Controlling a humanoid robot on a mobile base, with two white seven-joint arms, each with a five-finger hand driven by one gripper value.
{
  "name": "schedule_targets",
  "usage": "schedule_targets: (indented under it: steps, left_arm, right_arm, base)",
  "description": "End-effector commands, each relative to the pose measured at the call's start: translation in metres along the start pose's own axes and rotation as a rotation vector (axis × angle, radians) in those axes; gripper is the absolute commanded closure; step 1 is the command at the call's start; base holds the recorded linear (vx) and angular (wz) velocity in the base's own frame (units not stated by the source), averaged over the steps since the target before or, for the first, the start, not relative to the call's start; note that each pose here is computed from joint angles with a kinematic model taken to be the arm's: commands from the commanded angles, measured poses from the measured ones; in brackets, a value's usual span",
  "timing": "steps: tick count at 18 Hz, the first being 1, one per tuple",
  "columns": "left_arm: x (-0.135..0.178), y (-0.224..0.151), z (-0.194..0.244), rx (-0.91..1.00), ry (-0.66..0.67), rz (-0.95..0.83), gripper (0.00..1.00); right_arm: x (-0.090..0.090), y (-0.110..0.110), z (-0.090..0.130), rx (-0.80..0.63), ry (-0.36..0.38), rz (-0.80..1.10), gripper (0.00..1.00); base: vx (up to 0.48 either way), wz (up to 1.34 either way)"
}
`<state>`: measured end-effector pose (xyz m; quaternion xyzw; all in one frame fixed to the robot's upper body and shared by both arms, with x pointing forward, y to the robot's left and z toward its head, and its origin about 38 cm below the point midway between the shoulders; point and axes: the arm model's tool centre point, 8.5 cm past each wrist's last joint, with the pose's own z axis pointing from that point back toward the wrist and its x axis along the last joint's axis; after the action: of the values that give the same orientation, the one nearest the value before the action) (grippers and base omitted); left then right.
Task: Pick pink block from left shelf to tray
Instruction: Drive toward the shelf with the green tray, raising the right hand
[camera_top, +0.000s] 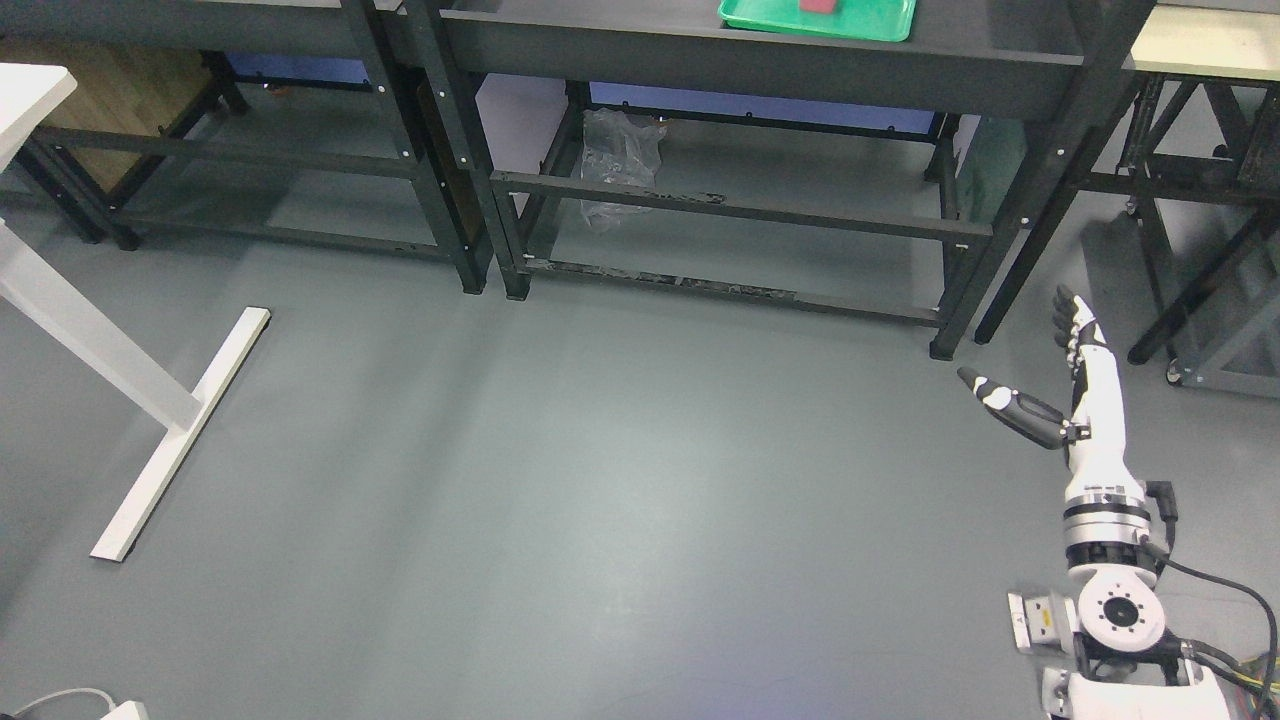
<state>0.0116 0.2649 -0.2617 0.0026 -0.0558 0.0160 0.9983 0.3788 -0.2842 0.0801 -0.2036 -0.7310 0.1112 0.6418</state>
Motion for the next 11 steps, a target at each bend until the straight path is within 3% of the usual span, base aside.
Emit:
schedule_targets:
  steps: [1,6,11]
  left_arm:
    - [0.021,0.011,-0.001,0.016,-0.041,-0.007,0.0]
    - [0.021,0.011,-0.001,0.016,-0.041,-0.005,0.0]
    - [0.021,0.011,-0.001,0.016,-0.041,-0.007,0.0]
  right_arm:
    - [0.046,0.006,-0.007,0.024,-0.25,0.807,0.0]
    - [0.044,0.012,-0.005,0.049,-0.274,0.98,0.0]
    - [0.046,0.009,0.003,-0.011,-0.261,0.97,0.0]
  base:
    - [0.205,0.05]
    - [0.211,0.05]
    - [0.239,-0.24]
